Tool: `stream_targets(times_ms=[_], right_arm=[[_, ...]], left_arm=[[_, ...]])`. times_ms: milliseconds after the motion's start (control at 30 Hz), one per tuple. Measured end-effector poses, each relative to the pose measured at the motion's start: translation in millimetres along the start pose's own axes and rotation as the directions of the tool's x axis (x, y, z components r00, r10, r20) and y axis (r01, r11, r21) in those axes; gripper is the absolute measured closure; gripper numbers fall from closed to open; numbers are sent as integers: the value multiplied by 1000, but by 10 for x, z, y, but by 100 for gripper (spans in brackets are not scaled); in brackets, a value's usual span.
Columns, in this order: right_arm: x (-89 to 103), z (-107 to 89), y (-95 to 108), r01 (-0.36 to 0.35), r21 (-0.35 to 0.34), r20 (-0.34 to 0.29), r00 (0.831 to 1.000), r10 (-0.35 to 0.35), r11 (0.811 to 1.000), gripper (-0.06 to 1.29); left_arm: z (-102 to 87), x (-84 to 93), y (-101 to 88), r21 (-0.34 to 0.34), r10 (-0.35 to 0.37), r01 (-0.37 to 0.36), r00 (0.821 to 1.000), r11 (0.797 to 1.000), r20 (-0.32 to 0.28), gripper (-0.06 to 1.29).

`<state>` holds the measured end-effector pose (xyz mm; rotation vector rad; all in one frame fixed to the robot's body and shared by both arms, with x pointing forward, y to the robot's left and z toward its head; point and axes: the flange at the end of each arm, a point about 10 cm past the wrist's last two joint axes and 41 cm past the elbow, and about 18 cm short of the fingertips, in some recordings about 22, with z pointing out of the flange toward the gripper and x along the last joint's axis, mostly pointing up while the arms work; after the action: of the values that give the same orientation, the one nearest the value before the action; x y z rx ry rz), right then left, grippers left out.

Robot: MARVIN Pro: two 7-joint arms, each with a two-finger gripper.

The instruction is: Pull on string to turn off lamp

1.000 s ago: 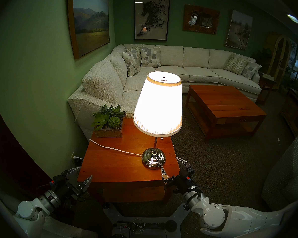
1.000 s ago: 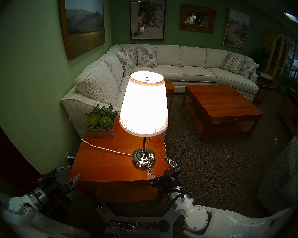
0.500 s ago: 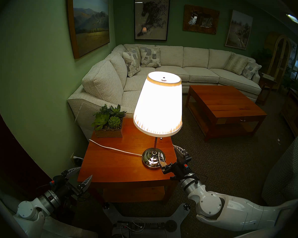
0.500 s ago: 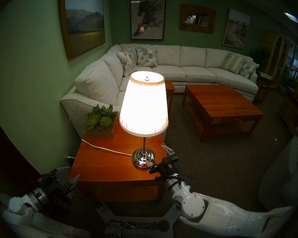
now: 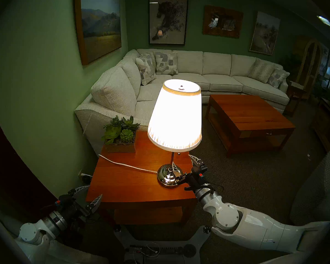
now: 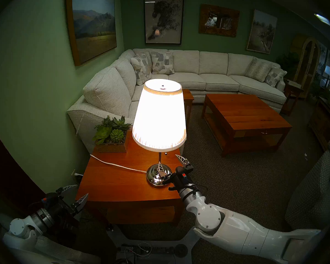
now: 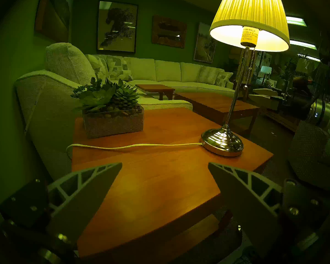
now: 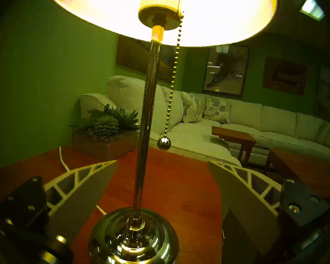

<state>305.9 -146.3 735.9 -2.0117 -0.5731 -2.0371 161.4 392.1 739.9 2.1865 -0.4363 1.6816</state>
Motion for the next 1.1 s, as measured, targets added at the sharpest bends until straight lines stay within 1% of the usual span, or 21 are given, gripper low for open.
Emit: stream_targets(times_ms=[133,267,500,767,1100], right_arm=[[58,31,-10,0,6,-17,1000,0,1000,-2],[117,11,-40,3,12,-31,1000,-2,1000,-2],[75,-56,-31,7,0,-20,1000,-7,1000,-2],[108,-34,59,15,-19,-26,1000,-16,1000,-2],[145,73,192,22,-46,-37,999,-24,999,-2]], left_arm=[[0,0,0,0,0,0,1000,1000,0,0],[0,-1,1,0,0,0,1000,1000,0,0],[0,-1,1,0,0,0,1000,1000,0,0],[0,-1,1,0,0,0,1000,1000,0,0],[0,-1,2,-1,0,0,1000,1000,0,0]])
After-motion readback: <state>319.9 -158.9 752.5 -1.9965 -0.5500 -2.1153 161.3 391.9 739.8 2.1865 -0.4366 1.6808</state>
